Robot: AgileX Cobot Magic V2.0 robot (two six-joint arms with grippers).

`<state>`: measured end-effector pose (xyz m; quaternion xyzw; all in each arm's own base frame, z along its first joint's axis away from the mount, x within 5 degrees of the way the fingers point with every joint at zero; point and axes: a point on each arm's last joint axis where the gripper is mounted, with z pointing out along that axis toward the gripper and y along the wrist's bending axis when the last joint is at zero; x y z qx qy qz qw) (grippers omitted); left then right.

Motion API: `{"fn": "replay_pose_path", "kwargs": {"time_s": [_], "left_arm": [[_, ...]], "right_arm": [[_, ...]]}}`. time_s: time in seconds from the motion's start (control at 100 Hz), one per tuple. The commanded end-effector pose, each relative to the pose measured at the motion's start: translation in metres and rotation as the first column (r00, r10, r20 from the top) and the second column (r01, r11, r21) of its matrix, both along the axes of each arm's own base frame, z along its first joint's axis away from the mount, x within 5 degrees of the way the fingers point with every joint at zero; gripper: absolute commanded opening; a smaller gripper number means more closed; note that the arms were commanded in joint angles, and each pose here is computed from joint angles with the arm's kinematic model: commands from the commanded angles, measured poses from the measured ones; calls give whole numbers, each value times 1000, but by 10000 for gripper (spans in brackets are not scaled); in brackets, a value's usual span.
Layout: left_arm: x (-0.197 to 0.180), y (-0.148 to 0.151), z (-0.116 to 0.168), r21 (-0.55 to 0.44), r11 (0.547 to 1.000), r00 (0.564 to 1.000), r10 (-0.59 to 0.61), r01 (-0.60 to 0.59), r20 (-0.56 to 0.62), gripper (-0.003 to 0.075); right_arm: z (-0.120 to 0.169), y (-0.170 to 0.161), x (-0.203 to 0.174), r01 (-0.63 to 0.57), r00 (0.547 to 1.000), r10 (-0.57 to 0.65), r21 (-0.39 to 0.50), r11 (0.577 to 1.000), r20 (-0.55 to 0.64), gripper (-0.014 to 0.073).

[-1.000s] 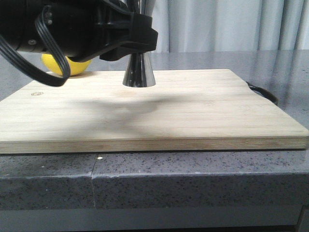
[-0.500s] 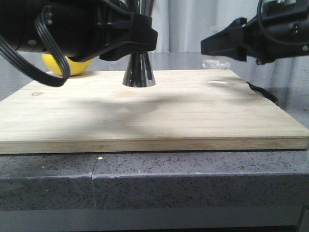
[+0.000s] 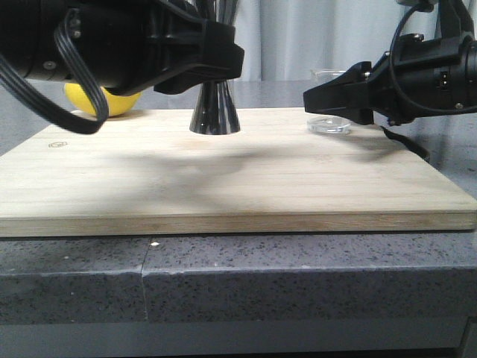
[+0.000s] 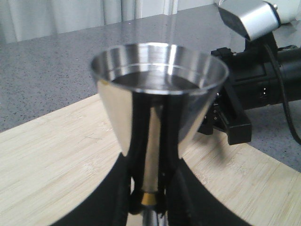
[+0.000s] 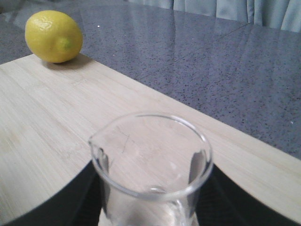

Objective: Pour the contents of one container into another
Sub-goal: 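Lower the beaker onto the board with the right gripper and release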

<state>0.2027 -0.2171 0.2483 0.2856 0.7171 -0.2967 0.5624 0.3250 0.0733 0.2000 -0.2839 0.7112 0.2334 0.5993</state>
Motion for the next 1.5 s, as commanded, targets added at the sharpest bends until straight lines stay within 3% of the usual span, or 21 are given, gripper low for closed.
{"fn": "replay_pose_path", "kwargs": {"time_s": [0.0, 0.32, 0.63, 0.8, 0.96, 1.22, 1.49], "left_arm": [[-2, -2, 28, -120, 993, 995, -5, 17, 100, -19], [-2, -2, 28, -120, 993, 995, -5, 17, 100, -19], [-2, -2, 28, -120, 993, 995, -5, 17, 100, -19], [-2, -2, 28, -120, 993, 995, -5, 17, 100, -19], [-2, -2, 28, -120, 993, 995, -5, 17, 100, -19], [-2, -2, 28, -118, 993, 995, -5, 17, 102, -19], [5, 5, 29, -116, 993, 991, 24, -8, 131, -19]], "right_arm": [[23, 1, 2, -21, 993, 15, 53, 998, 113, 169], [19, 3, 1, -60, 992, 58, 22, 998, 116, 190], [22, 3, 1, -48, 991, 41, 57, 997, 129, 498], [26, 1, 3, -27, 984, 13, 73, 997, 179, 571], [36, 3, 3, -67, 969, 37, 118, 991, 243, 577], [79, 4, 11, -118, 910, 34, 177, 977, 413, 577], [160, 4, -8, -170, 773, 28, 164, 972, 634, 576]]}}
